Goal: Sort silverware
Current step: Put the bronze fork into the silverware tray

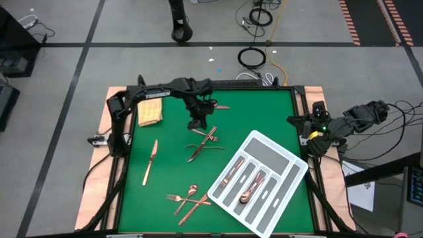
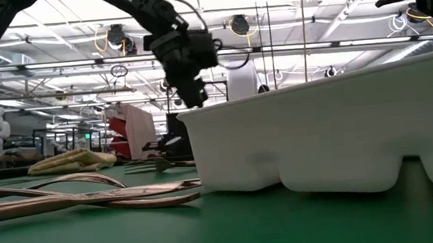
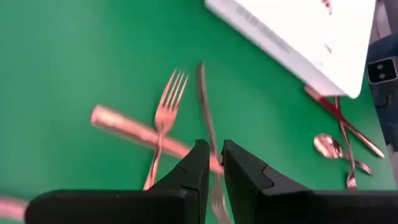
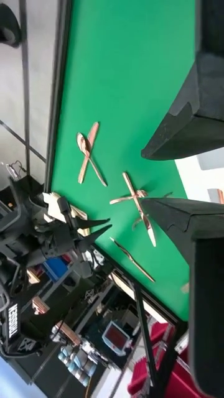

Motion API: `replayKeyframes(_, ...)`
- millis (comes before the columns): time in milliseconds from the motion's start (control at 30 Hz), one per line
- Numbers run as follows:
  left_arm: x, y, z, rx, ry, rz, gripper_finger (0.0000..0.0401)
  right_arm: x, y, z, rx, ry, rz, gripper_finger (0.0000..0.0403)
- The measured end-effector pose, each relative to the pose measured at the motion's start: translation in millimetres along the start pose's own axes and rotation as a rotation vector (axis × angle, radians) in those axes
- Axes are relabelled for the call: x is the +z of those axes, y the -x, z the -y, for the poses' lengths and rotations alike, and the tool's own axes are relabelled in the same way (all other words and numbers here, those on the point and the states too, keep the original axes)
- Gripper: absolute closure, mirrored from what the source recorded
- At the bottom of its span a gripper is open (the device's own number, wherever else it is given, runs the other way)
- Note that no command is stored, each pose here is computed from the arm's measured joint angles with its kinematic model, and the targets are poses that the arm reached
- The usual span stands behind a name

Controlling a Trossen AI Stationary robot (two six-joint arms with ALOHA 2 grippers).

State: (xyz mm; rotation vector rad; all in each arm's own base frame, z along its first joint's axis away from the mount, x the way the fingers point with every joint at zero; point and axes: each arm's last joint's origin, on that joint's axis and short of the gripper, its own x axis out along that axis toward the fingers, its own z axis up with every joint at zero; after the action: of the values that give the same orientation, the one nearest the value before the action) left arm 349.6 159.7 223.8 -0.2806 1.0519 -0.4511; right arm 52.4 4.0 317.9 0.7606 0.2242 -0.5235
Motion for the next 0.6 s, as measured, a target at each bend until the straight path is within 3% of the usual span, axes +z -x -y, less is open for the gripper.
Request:
replayKeyframes(133, -25.1, 12.0, 0.1, 0.048, 0.029, 0.037, 0.0349, -0.6, 0.0, 1.6, -0.013, 0.013, -0.003, 0.0305)
replayKeyframes(300, -51.2, 19.2, 9.4, 0.354, -0.011, 0.148, 0.0349, -0.9, 0.1, 3.0, -0.026, 0.022, -0.001, 0.0305)
replayKeyframes(367, -56.6, 15.5, 15.7, 0.418, -0.049, 0.199, 0.0349, -0.8, 0.1, 3.0, -0.028, 0.021, 0.004, 0.0305)
replayKeyframes(433, -60.6, 8.1, 19.8, 0.429, -0.099, 0.215, 0.0349, -0.4, 0.1, 3.2, -0.035, 0.006, 0.018, 0.0304)
replayKeyframes(600, -60.3, -7.7, 29.7, 0.329, -0.182, 0.190, 0.0349, -0.2, 0.2, 3.3, -0.036, -0.001, 0.022, 0.0304)
